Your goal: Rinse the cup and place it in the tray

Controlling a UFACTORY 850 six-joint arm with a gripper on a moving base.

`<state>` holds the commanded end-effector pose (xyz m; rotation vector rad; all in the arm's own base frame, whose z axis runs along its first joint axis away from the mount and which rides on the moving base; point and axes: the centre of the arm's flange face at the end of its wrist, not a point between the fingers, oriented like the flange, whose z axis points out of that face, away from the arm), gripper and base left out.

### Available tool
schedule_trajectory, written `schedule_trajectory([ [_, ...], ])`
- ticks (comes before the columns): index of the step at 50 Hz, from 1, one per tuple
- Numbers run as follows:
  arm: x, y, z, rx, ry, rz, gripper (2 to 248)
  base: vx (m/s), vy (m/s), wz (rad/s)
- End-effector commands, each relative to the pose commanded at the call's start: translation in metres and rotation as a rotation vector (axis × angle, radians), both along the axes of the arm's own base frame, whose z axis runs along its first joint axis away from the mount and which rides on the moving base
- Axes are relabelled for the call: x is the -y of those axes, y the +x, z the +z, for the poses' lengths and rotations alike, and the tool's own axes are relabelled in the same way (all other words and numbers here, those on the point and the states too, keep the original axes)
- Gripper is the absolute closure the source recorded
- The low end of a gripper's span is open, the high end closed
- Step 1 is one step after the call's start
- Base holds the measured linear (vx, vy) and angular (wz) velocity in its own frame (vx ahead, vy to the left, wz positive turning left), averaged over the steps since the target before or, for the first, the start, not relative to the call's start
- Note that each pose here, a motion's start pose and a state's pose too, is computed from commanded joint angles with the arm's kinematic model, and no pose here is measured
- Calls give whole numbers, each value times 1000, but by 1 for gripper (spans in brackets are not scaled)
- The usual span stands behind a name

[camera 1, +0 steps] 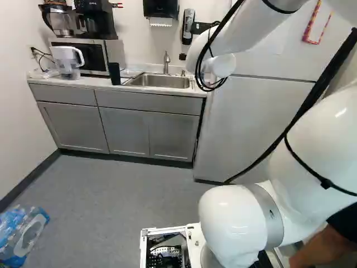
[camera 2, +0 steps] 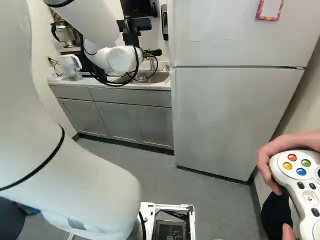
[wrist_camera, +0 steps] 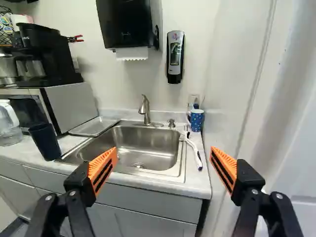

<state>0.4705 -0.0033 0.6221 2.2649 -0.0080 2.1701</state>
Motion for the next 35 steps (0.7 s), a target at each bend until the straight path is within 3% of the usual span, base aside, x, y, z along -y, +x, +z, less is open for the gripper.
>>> schedule_trajectory([
  [35,-8,33,32,-14,0,16,3,0,0,0],
])
